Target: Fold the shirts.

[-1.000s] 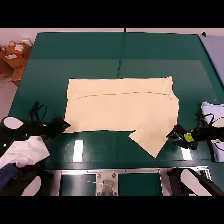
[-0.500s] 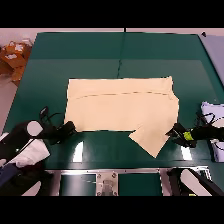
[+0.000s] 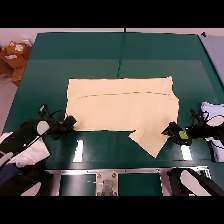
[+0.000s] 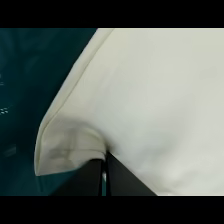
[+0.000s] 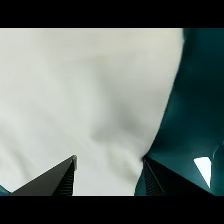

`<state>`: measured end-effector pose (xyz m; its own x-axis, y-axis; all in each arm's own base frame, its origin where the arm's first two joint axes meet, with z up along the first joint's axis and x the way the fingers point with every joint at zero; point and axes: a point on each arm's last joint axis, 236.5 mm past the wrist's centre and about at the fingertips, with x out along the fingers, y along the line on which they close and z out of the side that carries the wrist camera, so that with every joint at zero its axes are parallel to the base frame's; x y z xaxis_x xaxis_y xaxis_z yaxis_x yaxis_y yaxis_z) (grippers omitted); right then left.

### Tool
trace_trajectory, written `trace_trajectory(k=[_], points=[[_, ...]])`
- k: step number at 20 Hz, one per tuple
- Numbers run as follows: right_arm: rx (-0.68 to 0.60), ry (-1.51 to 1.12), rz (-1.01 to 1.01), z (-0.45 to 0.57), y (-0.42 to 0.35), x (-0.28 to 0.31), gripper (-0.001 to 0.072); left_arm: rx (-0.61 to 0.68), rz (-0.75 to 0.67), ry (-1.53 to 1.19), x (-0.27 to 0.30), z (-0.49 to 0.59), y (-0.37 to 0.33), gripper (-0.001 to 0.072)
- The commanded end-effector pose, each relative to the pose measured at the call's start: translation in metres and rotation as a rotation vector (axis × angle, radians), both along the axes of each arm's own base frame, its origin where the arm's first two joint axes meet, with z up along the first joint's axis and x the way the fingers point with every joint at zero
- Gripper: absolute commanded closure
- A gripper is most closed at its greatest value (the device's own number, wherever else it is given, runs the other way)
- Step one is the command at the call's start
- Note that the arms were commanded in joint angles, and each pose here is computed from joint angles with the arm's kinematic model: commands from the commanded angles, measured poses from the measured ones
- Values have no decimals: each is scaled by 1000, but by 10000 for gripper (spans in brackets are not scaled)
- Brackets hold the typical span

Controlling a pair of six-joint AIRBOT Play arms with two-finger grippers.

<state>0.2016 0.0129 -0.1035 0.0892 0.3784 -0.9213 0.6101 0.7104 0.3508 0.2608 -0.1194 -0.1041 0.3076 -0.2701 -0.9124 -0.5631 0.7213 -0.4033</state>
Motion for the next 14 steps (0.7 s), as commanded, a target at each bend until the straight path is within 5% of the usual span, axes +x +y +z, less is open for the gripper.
trace_trajectory(k=[1,2,5,14], points=[[6,-2,15,0,5,0,287,31,-102,-7,2,10,-3,685],[17,-1,11,1,8,0,456,48,-126,-10,5,14,-2,685],[33,-26,19,3,11,5,688,89,-162,-10,8,24,3,685],[-112,-12,72,21,-16,-12,690,327,-386,116,-12,43,46,685]])
